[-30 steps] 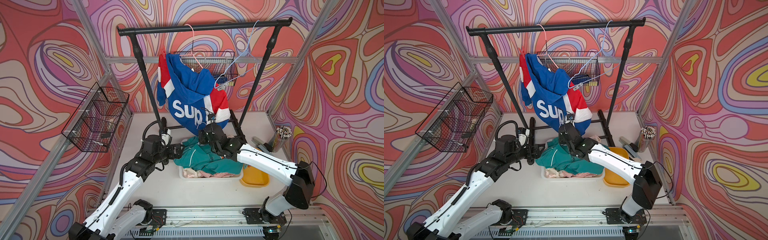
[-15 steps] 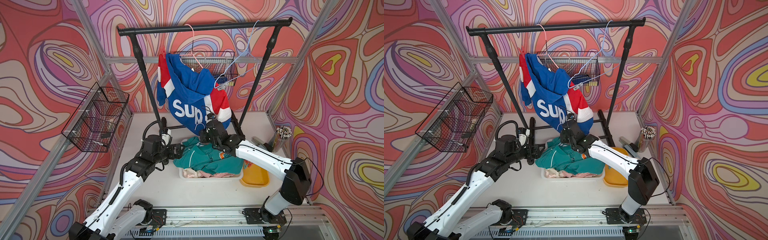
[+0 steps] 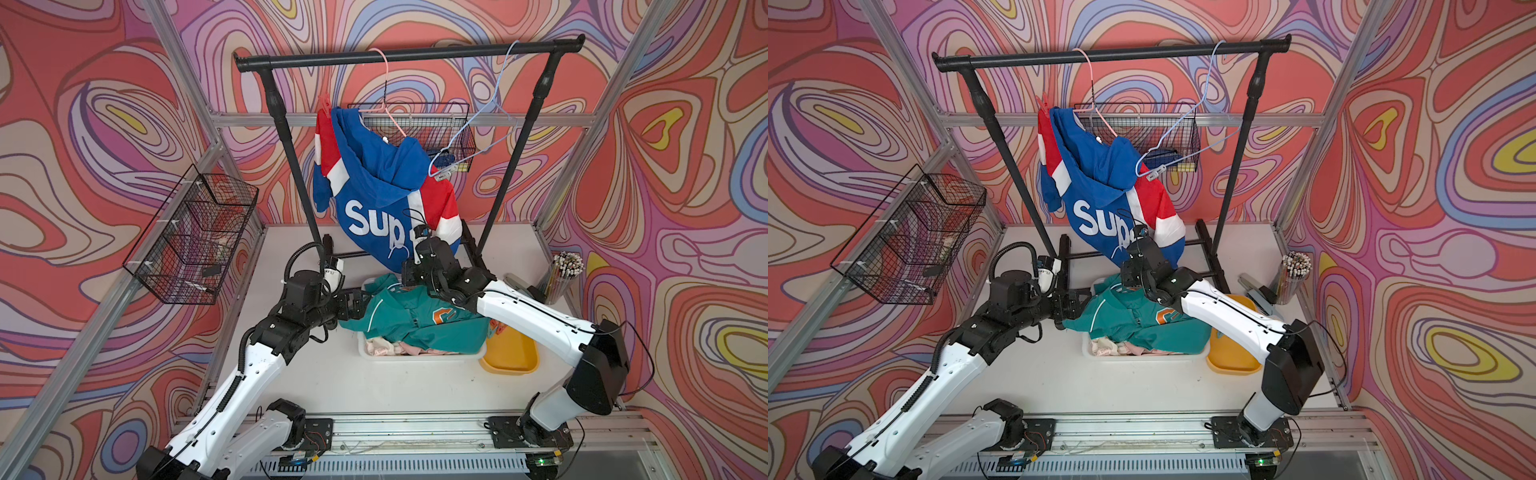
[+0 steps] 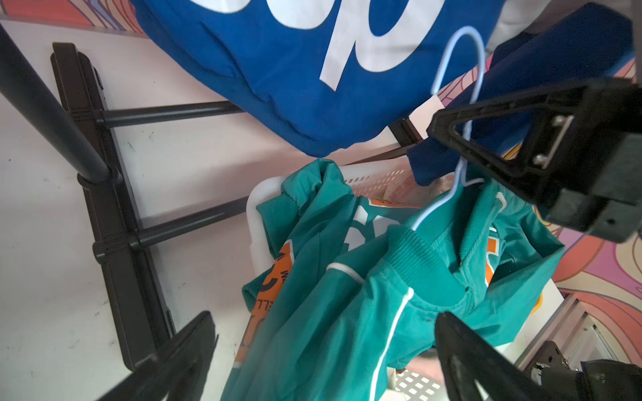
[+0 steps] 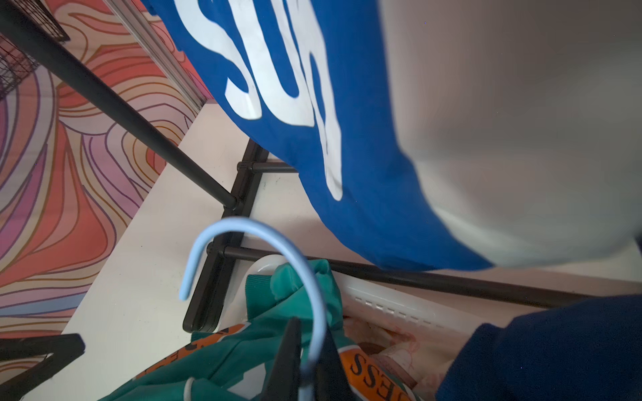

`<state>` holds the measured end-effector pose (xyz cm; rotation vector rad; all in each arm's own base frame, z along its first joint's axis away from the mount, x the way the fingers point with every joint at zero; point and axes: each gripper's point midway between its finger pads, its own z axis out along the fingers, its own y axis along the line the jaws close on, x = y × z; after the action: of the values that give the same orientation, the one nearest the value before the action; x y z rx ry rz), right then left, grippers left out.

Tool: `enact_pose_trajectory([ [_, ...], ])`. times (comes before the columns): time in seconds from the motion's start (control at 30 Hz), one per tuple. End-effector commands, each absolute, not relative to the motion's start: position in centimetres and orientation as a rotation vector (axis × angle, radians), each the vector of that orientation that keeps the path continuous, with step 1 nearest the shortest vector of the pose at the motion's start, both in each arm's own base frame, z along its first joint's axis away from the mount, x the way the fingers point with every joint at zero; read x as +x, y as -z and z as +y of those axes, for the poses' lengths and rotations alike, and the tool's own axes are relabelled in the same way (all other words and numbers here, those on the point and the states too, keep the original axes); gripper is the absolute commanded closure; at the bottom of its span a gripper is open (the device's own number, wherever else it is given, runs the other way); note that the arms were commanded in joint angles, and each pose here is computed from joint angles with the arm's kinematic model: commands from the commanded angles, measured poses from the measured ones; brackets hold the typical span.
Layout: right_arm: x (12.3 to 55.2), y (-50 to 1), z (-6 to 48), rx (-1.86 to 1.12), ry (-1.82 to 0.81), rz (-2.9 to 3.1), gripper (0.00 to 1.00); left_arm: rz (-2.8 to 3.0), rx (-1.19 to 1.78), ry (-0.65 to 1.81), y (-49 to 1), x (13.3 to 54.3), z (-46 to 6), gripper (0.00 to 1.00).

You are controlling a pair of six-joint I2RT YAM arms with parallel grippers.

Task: Remove the clothespins securing jackets to the hanger
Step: Pick up the hanger from the basket, then remove the jacket from the hanger.

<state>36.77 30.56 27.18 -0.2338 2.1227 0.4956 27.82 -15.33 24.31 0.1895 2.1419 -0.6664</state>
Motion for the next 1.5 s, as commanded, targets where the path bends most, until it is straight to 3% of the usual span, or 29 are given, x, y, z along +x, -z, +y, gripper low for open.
enact_pose_trajectory([
  [0.0, 36.1, -32.0, 29.6, -0.248, -0.488, 2.016, 1.0, 2.043, 0.268, 0.67, -26.2, 27.0, -15.6, 0.0],
  [0.33, 36.2, -36.7, 27.4, -0.278, -0.397, 1.893, 1.0, 1.941, 0.339, 0.559, -27.7, 26.3, -14.3, 0.0],
  [0.57, 36.8, -38.1, 25.7, -0.261, -0.417, 1.856, 1.0, 1.893, 0.476, 0.63, -27.6, 24.8, -15.8, 0.0],
  [0.7, 37.0, -38.5, 24.9, -0.258, -0.46, 1.842, 1.0, 1.936, 0.497, 0.618, -26.7, 25.4, -16.0, 0.06],
  [0.93, 37.0, -38.3, 24.3, -0.263, -0.493, 1.837, 1.0, 1.944, 0.503, 0.675, -27.2, 26.7, -17.3, 0.23],
  [1.07, 37.2, -38.1, 24.2, -0.268, -0.512, 1.835, 1.0, 1.927, 0.504, 0.722, -27.8, 27.3, -18.1, 0.27],
  [1.2, 37.4, -38.0, 24.0, -0.266, -0.518, 1.832, 1.0, 1.937, 0.502, 0.752, -27.8, 27.8, -18.7, 0.43],
  [1.37, 37.7, -38.2, 23.4, -0.257, -0.524, 1.826, 1.0, 1.96, 0.529, 0.803, -27.7, 27.7, -19.5, 0.52],
  [1.47, 38.1, -38.0, 23.3, -0.253, -0.524, 1.83, 1.0, 1.961, 0.545, 0.845, -27.7, 27.5, -20.0, 0.66],
])
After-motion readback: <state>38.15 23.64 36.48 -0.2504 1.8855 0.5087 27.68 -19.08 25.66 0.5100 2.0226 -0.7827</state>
